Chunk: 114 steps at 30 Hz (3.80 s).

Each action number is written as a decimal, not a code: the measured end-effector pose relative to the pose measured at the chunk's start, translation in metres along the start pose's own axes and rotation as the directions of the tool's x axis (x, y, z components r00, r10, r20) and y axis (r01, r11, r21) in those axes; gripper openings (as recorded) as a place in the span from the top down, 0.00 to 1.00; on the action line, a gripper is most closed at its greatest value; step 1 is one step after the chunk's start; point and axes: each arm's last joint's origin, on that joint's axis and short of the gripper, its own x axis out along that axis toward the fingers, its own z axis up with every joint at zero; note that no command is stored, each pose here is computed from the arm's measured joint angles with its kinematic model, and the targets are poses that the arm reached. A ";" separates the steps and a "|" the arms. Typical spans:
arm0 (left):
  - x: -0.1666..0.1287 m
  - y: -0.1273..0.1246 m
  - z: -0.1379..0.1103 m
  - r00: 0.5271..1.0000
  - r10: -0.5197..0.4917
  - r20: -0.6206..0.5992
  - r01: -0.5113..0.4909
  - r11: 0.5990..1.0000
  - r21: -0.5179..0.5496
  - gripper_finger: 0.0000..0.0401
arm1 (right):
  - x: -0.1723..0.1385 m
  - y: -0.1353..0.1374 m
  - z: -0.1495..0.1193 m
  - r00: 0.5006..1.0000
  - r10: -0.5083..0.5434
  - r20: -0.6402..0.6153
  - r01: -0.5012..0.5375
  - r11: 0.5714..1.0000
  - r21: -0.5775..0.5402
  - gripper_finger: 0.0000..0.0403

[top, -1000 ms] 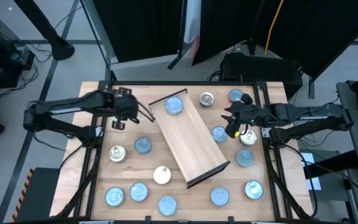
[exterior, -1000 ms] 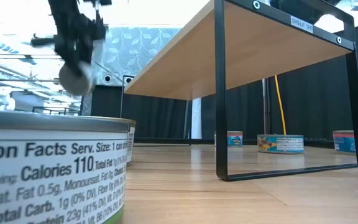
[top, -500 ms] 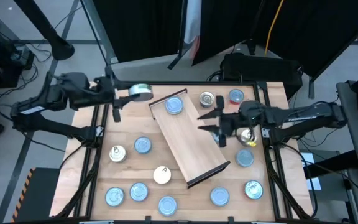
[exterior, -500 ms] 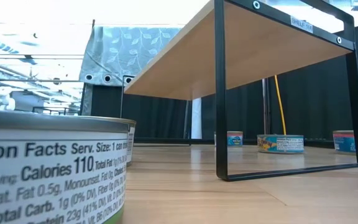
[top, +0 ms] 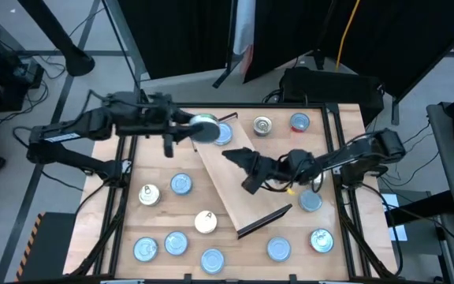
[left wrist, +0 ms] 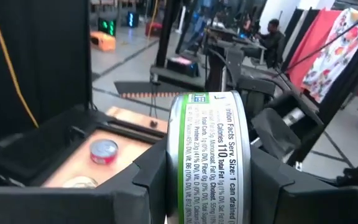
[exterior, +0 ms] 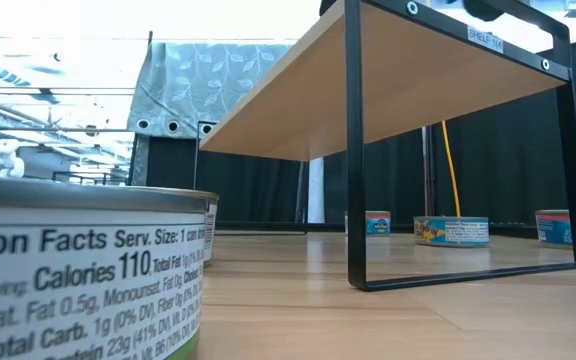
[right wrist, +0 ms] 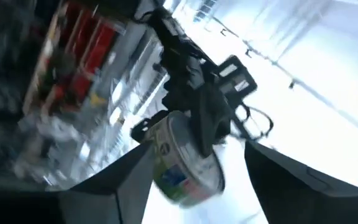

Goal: Stack canned seafood by type on shelf
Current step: Stack the green tuna can on top of the other green tuna can on the shelf

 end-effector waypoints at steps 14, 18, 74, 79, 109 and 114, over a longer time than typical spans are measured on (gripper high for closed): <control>0.020 0.002 -0.010 0.998 -0.008 -0.068 -0.002 0.988 -0.153 0.63 | 0.022 0.015 -0.003 0.989 0.100 -0.107 -0.116 0.980 -0.160 0.37; 0.020 0.002 -0.013 0.996 -0.004 -0.090 -0.012 0.985 -0.173 0.63 | 0.023 0.018 -0.006 0.988 0.109 -0.113 -0.131 0.970 -0.206 0.37; -0.029 0.020 -0.053 0.887 0.444 -0.127 -0.432 0.895 0.109 0.16 | 0.016 0.101 -0.038 0.767 0.635 -0.093 -0.491 0.674 0.552 0.66; -0.025 0.022 -0.061 0.883 0.448 -0.139 -0.435 0.893 0.115 0.16 | 0.013 0.105 -0.036 0.748 0.663 -0.031 -0.526 0.621 0.581 0.66; -0.025 0.021 -0.061 0.891 0.433 -0.135 -0.421 0.901 0.107 0.16 | 0.021 0.093 -0.066 0.730 0.660 0.175 -0.412 0.222 0.884 0.42; -0.024 0.021 -0.061 0.896 0.422 -0.139 -0.410 0.906 0.105 0.16 | 0.021 0.094 -0.069 0.708 0.674 0.209 -0.438 0.188 0.879 0.42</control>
